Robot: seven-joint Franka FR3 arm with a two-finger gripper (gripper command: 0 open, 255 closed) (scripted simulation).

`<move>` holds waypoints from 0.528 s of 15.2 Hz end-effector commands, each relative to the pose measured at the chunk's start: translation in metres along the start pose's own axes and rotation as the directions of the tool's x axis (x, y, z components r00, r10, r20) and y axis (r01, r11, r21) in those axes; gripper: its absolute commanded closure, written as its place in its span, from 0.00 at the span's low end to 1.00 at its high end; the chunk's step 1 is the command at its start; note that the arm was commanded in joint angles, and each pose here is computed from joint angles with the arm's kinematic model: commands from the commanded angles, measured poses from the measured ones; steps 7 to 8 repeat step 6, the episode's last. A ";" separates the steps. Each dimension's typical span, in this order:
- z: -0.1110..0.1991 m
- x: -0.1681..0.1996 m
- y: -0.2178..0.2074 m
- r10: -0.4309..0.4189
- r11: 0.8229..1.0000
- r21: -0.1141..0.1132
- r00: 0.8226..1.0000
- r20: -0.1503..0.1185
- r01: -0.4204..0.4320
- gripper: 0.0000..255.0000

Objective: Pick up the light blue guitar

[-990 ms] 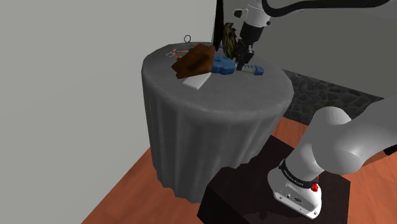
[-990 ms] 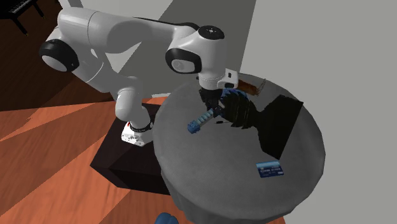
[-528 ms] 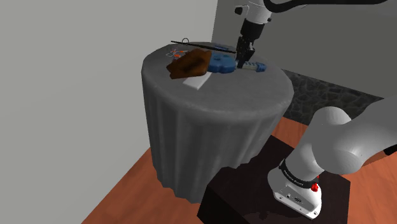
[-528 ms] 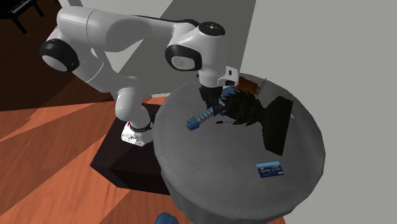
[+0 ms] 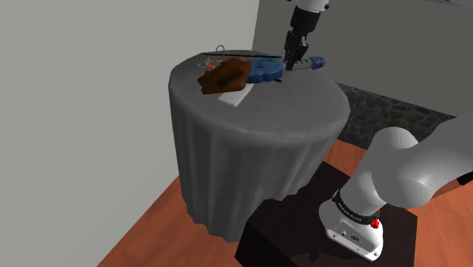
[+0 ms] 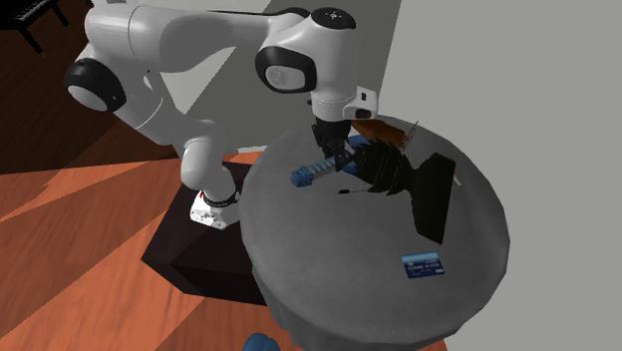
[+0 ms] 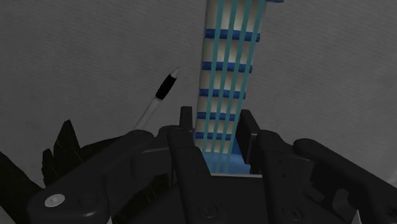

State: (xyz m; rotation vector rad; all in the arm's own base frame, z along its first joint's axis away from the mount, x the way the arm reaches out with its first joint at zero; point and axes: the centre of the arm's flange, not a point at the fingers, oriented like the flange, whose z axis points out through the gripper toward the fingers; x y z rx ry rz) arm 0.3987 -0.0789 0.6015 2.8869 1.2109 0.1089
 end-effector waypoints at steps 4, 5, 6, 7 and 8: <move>-0.028 0.001 0.001 0.000 1.000 -0.001 1.000 -0.001 0.000 1.00; -0.029 0.001 0.001 0.000 1.000 -0.001 1.000 -0.002 0.000 1.00; -0.029 0.001 0.001 0.000 1.000 -0.001 1.000 -0.002 0.000 1.00; -0.029 0.001 0.001 0.000 1.000 -0.001 1.000 -0.002 0.000 1.00; -0.029 0.001 0.001 0.000 1.000 -0.001 1.000 -0.002 0.000 1.00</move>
